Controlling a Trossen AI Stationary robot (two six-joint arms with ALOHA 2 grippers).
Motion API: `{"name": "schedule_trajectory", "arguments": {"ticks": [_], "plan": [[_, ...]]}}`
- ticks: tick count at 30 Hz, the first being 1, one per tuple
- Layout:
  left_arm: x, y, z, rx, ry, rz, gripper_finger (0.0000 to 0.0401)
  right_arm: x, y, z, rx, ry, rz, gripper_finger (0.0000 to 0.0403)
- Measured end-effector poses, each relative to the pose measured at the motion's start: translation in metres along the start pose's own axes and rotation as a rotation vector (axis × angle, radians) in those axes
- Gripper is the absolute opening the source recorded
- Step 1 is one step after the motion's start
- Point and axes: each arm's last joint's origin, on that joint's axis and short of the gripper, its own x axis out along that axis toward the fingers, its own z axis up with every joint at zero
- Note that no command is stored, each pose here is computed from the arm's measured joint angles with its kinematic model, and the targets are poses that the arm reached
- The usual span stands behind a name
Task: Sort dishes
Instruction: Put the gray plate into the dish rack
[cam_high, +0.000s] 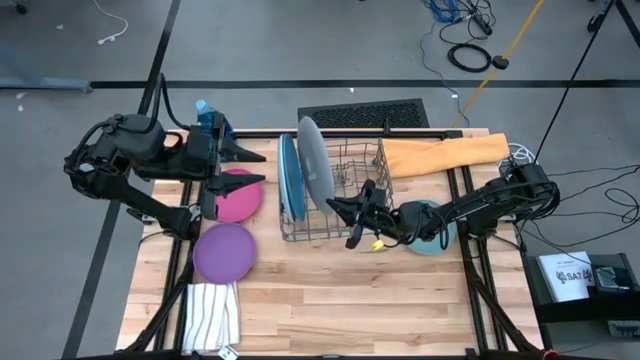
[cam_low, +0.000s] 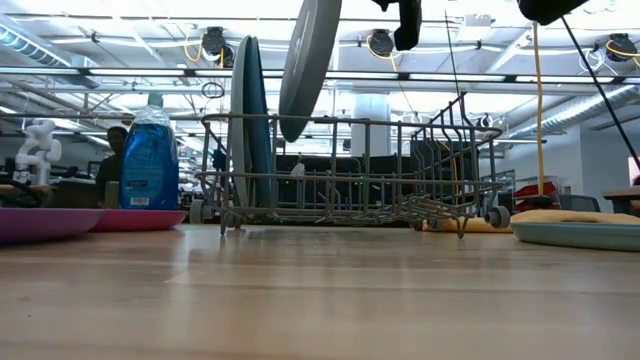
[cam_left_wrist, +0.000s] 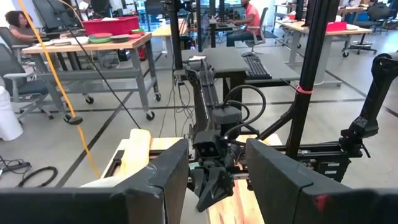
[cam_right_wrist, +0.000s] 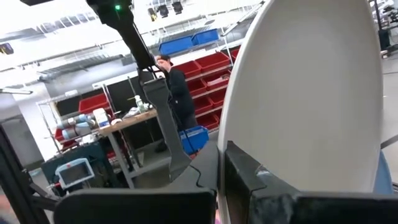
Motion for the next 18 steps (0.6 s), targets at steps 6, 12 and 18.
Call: {"name": "schedule_trajectory", "arguments": {"ticks": [6,12,18], "plan": [[0.0,0.0,-0.0001,0.001,0.001,0.0,0.0162,0.0021,-0.0035,0.0011,0.004,-0.007,-0.011,0.0002],[0.0,0.0,0.0,0.006,0.0,0.0,0.0162,0.0039,-0.0063,0.0034,0.014,-0.024,-0.018,0.0002],[0.0,0.0,0.0,0.006,0.0,0.0,0.0162,0.0056,-0.0058,0.005,0.016,-0.026,-0.021,0.0002]]}}
